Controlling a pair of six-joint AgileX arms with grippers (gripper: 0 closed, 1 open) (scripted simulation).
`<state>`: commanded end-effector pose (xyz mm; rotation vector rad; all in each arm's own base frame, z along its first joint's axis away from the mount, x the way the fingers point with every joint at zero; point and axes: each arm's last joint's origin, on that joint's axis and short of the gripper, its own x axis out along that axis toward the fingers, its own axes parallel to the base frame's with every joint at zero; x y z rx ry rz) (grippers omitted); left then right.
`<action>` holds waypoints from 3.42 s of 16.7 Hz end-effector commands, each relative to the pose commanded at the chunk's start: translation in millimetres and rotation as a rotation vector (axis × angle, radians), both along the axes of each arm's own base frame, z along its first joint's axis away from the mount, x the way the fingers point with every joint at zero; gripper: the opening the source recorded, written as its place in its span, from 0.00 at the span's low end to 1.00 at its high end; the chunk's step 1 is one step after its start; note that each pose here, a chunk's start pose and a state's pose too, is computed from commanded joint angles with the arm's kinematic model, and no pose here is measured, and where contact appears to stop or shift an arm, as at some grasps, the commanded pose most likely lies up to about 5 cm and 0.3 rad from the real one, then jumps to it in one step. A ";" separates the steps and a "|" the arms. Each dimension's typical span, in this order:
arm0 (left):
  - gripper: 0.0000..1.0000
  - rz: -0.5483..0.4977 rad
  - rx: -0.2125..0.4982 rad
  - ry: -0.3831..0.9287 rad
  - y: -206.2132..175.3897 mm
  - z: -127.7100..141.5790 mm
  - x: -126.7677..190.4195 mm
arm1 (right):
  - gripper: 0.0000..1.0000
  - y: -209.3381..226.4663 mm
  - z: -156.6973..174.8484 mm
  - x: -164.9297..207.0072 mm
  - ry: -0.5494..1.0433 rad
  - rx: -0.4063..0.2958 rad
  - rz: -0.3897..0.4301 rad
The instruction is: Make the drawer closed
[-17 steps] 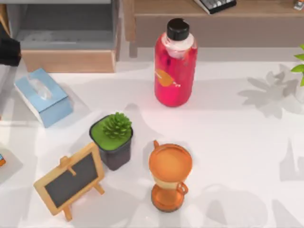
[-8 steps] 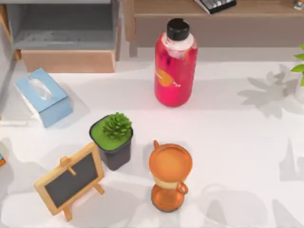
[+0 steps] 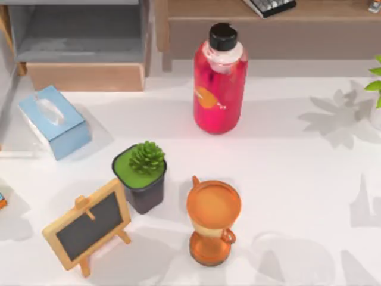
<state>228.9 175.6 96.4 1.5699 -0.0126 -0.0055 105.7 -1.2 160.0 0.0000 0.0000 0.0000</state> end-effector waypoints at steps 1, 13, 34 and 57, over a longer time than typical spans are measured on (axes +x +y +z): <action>1.00 -0.008 0.001 0.005 -1.0 -1.3 0.5 | 1.00 0.0 0.0 0.0 0.000 0.000 0.000; 1.00 -0.008 0.001 0.005 -1.5 -1.3 25.5 | 1.00 0.0 0.0 0.0 0.000 0.000 0.000; 0.00 -0.008 0.001 0.005 -1.5 -1.3 25.5 | 1.00 0.0 0.0 0.0 0.000 0.000 0.000; 0.00 -0.007 -0.019 0.022 -1.2 -5.8 122.1 | 1.00 0.0 0.0 0.0 0.000 0.000 0.000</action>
